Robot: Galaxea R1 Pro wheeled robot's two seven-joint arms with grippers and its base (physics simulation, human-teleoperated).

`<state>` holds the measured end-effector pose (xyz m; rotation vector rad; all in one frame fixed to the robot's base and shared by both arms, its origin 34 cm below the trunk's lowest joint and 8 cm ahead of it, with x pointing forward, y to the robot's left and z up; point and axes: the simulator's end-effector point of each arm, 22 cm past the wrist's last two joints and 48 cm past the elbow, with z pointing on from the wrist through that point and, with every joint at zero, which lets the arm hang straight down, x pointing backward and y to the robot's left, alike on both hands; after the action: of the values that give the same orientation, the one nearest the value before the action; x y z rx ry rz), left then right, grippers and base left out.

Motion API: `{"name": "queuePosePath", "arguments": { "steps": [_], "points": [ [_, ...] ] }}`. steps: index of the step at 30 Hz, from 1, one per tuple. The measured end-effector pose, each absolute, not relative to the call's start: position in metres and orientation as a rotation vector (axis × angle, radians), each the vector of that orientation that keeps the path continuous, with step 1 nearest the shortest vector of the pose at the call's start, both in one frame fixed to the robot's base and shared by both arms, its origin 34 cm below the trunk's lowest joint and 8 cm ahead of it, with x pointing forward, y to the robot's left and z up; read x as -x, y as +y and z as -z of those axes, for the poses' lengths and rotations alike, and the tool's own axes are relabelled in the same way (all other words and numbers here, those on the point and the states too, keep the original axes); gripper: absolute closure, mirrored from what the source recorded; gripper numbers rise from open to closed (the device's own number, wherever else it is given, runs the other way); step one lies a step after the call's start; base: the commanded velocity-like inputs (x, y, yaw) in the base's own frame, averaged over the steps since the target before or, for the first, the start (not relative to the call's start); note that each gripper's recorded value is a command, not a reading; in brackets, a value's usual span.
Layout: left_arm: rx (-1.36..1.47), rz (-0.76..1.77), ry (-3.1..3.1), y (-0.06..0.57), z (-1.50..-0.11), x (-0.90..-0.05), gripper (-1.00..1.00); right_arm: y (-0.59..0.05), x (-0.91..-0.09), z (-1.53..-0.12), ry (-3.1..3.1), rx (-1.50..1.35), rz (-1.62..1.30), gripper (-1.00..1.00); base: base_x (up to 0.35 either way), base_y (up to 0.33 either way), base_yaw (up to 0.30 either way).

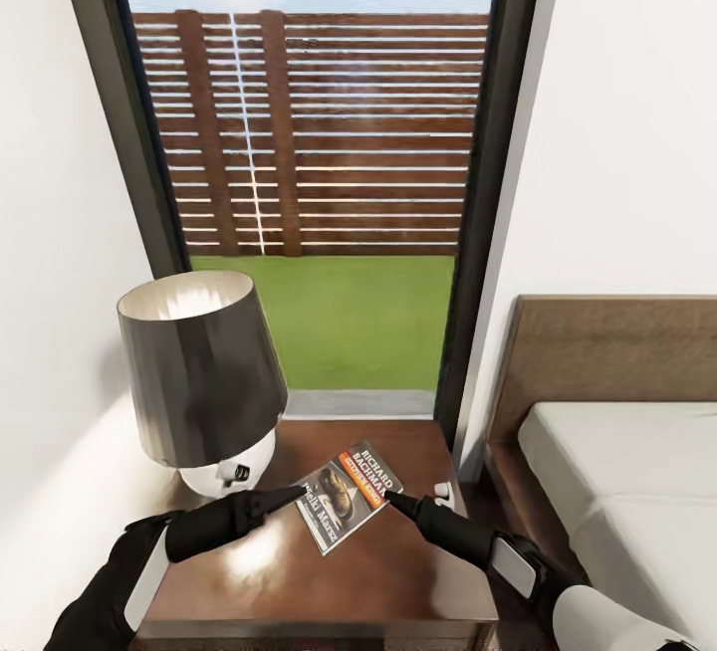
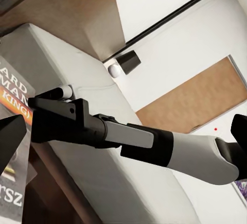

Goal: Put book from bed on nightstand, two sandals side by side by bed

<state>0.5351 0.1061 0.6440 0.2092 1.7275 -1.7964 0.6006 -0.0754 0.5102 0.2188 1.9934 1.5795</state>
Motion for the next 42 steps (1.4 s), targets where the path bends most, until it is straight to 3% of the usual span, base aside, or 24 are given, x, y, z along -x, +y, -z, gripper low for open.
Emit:
{"name": "queuePosePath", "arguments": {
  "steps": [36, 42],
  "points": [
    [-0.198, 1.8, 1.737, 0.106, -0.577, -0.52, -1.0, -0.076, -0.584, -0.444, 2.0, -0.231, -1.582, 1.0, 0.0, 0.0, 0.0],
    [-0.196, 1.8, 1.737, 0.107, -0.578, -0.52, -1.0, -0.076, -0.585, -0.444, 2.0, -0.231, -1.581, 1.0, 0.173, 0.0, 0.0]
  ]
}}
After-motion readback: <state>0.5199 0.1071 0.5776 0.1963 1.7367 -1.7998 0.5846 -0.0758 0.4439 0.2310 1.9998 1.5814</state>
